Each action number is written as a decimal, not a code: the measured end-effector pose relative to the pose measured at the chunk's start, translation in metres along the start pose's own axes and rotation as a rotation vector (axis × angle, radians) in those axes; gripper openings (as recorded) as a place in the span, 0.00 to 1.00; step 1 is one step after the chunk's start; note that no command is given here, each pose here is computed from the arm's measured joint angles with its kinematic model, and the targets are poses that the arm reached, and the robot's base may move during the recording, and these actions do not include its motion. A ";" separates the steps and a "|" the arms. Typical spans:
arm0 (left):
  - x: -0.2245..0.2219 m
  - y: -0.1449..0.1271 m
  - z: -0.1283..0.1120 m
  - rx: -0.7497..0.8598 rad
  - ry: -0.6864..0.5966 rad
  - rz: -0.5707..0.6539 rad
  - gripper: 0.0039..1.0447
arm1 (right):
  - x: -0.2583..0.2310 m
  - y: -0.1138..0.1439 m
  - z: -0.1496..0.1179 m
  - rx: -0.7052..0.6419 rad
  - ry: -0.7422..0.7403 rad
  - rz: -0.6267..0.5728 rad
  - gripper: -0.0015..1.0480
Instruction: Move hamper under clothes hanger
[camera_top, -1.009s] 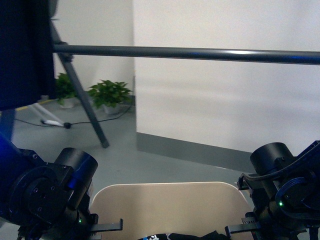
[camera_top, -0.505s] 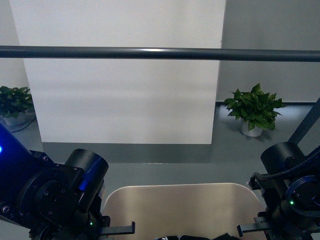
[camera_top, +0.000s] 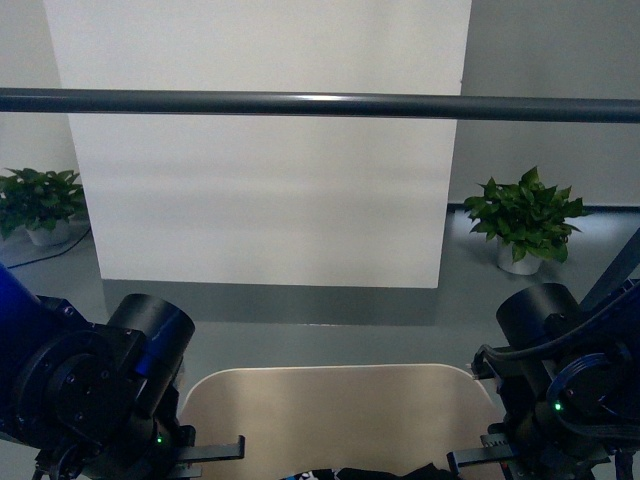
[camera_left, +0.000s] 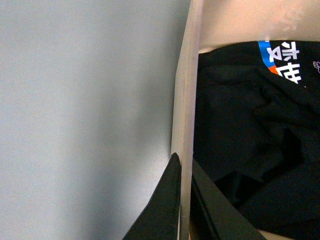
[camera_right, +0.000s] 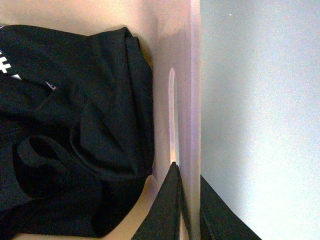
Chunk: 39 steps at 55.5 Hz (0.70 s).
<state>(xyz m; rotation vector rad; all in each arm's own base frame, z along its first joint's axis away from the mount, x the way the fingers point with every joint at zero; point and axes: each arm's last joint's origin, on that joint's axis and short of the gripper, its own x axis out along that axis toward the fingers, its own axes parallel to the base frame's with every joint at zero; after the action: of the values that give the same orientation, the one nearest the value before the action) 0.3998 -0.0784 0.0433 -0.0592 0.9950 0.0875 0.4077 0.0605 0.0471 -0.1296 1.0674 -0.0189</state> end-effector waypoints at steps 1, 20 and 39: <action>0.000 -0.001 0.000 0.002 0.000 -0.002 0.04 | 0.000 -0.001 0.000 0.002 0.000 -0.004 0.03; 0.000 -0.002 0.000 0.003 0.000 -0.001 0.04 | 0.000 -0.002 0.000 0.004 0.000 -0.004 0.03; -0.004 -0.004 0.004 0.114 0.098 0.081 0.04 | -0.001 0.004 0.000 0.324 0.055 0.020 0.03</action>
<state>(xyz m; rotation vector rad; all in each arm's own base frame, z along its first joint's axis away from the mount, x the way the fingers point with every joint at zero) 0.4016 -0.0819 0.0493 0.0813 1.0985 0.1024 0.4071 0.0649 0.0477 0.1750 1.1068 -0.1778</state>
